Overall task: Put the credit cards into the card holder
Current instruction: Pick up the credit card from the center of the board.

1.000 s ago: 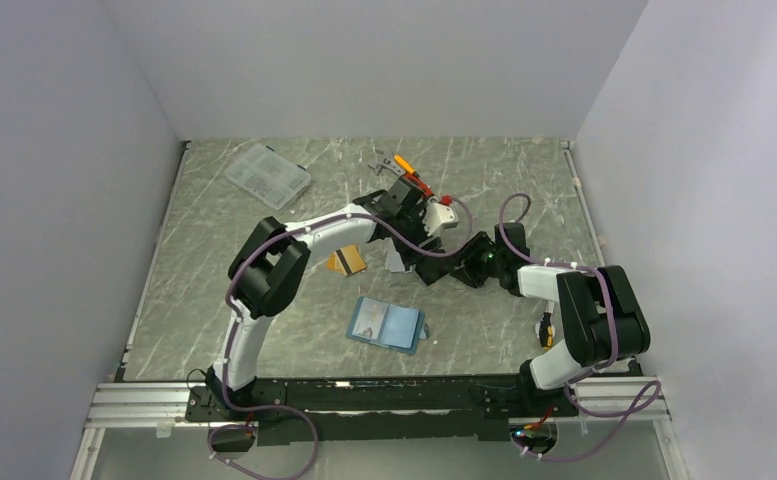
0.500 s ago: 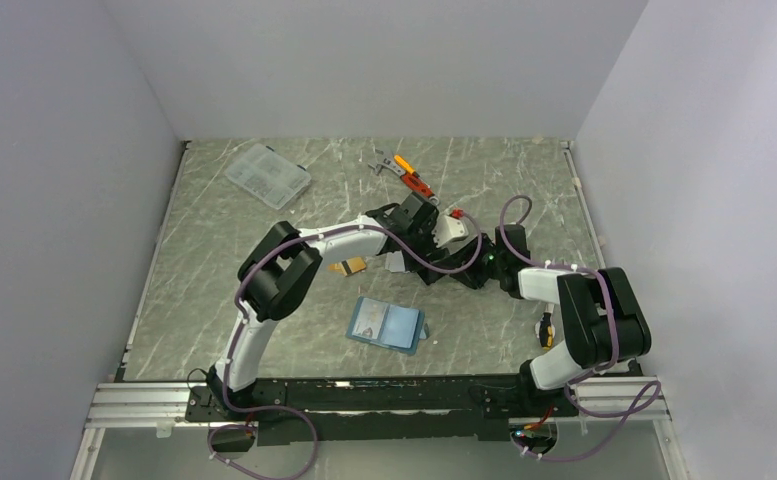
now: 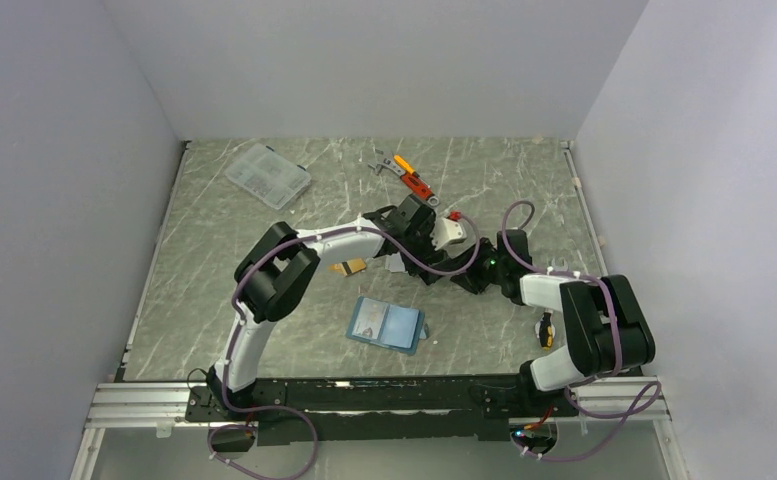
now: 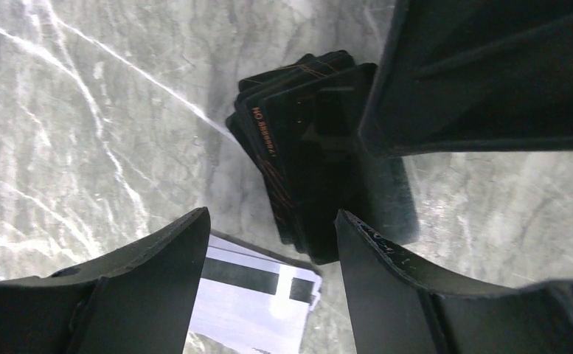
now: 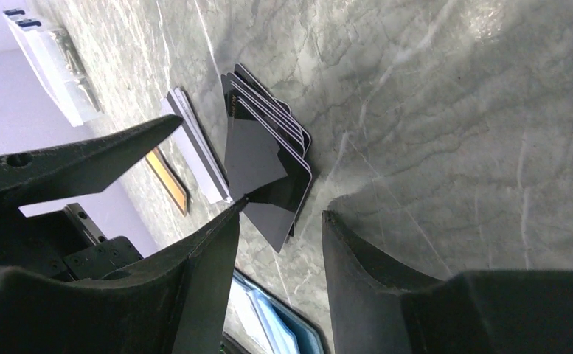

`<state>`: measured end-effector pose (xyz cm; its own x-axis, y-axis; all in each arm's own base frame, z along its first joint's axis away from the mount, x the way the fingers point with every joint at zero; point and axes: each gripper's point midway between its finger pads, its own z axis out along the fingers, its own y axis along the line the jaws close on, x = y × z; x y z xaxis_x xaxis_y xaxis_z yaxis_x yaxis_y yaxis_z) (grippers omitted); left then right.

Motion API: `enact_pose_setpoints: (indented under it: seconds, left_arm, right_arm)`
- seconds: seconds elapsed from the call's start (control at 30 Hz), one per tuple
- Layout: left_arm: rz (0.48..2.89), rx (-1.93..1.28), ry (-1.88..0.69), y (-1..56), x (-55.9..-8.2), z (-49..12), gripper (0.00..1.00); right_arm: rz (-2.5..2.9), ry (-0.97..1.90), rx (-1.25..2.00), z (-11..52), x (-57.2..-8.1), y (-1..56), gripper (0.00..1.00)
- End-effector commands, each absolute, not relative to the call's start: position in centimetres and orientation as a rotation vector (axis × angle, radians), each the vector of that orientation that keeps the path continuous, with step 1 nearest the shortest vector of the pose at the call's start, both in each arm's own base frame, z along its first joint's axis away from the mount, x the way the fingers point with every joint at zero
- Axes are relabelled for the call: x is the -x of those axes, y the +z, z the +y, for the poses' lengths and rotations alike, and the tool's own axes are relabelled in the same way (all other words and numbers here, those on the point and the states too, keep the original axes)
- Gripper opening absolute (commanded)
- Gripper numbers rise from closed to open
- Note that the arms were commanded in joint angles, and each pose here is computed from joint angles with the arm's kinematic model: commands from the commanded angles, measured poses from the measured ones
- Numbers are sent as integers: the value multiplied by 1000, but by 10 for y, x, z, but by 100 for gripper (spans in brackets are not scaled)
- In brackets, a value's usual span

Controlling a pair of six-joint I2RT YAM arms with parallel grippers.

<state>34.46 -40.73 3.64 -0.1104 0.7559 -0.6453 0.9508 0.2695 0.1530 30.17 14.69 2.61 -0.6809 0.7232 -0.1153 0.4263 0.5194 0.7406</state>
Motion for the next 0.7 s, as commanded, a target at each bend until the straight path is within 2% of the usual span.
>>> enact_pose_setpoints:
  seconds: [0.0,0.43,0.67]
  left_arm:
    - [2034,-1601,-513,17,-303,-396,70]
    - [2049,-1650,-745,21,-264,-399,67]
    - [2017,-1647,-813,35,-263,-404,66]
  right_arm:
    - [2416,922,-1001,144,-281,7,49]
    - [2430,932,-993,154,-281,3,48]
    - [2425,937,-988,155,-283,3,48]
